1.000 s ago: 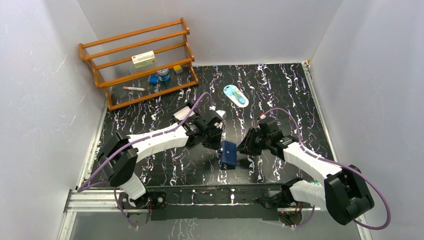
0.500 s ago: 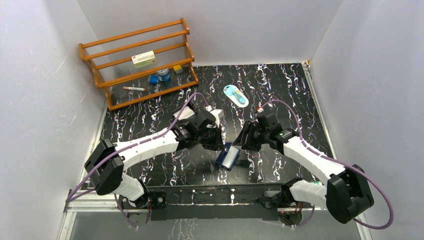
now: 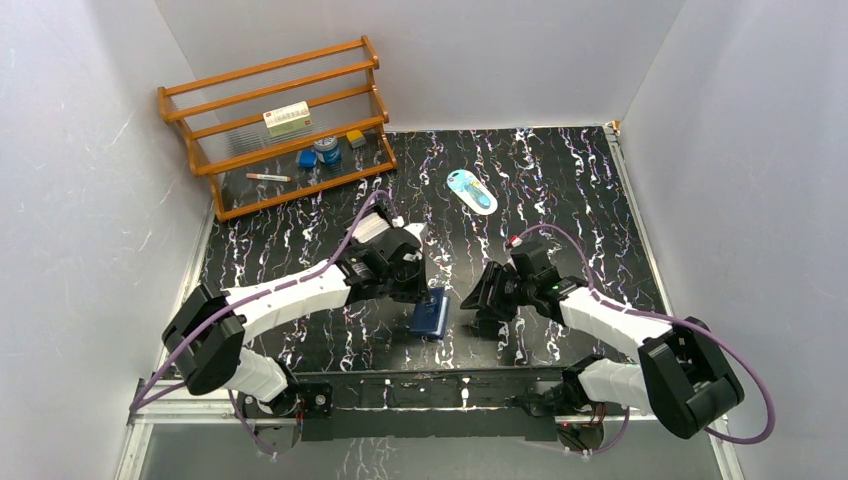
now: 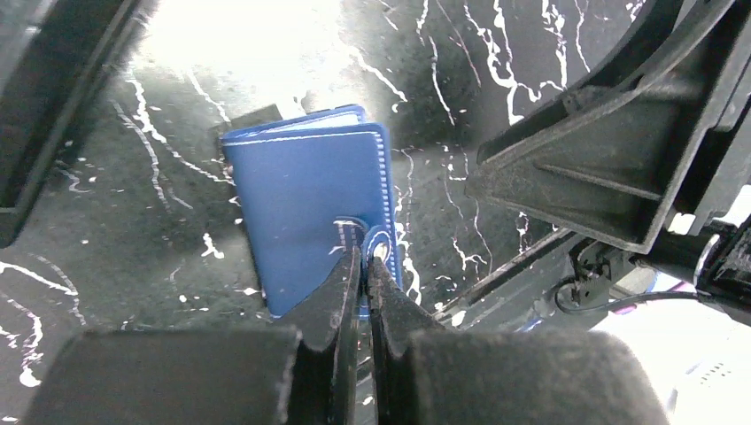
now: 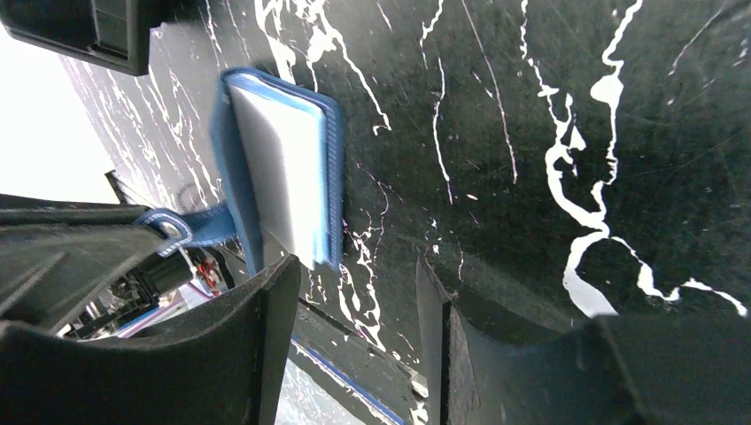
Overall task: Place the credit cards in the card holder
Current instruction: Open the card holder at the center of the board.
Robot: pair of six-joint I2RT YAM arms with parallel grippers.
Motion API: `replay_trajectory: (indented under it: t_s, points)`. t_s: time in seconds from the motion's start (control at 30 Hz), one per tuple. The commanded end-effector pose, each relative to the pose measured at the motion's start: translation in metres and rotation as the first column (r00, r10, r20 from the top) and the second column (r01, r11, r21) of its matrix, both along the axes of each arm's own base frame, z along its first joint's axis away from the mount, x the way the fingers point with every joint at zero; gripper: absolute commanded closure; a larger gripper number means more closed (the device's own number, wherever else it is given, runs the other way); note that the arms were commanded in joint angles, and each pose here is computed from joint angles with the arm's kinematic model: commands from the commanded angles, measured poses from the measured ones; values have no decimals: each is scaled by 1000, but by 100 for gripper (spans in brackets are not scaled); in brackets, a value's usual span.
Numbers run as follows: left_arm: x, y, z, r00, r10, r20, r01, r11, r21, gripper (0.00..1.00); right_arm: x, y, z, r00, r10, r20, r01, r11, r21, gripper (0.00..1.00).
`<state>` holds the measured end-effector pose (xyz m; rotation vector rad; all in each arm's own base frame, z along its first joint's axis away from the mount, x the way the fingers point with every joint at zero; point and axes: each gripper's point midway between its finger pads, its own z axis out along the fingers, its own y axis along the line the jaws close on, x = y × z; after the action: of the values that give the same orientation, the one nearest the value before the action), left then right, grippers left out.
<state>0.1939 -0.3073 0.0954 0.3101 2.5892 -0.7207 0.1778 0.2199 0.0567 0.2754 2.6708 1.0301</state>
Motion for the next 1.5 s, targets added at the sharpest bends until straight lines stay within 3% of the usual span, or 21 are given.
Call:
replay_trajectory:
  t_s: [0.0,0.17,0.27,0.43,0.57,0.67,0.8,0.9,1.03,1.17,1.33,1.4,1.47]
  points:
    - [8,16,12,998,68,18,-68,997,-22,100,6,23,11,999,10,30,-14,990,138,40]
    - [6,-12,43,999,31,-32,-36,984,-176,100,4,30,12,1000,0,18,-3,983,183,39]
    - [2,-36,66,997,-12,-77,-11,953,-302,100,10,20,18,997,-53,51,45,989,144,38]
    - [0,-73,89,986,-58,-153,-18,893,-450,100,34,-29,55,932,-238,272,246,969,4,36]
    - [-2,-88,91,981,-70,-180,-36,848,-529,100,37,-42,79,900,-264,347,283,959,-3,35]
    - [0,-72,60,984,-4,-176,-77,890,-450,100,32,-37,74,917,-239,320,252,968,1,34]
    - [3,-24,2,984,119,-132,-144,969,-199,100,26,-26,59,940,-201,275,202,979,24,33]
    - [-1,7,-26,980,164,-110,-170,984,-46,100,24,-21,52,950,-181,253,180,983,29,32]
    - [-13,35,-53,973,200,-117,-194,979,62,100,18,-13,40,968,-136,212,131,991,37,31]
    - [-19,48,-63,968,220,-122,-208,973,105,100,12,-7,30,979,-109,172,102,994,50,34]
    - [-17,50,-60,972,212,-105,-200,973,114,100,12,1,32,981,-89,170,74,993,91,49]
    - [-17,47,-57,973,202,-107,-192,977,97,100,11,7,37,982,-63,176,42,992,116,49]
    - [-17,40,-50,976,186,-110,-180,982,64,100,9,11,38,986,-32,162,14,993,113,42]
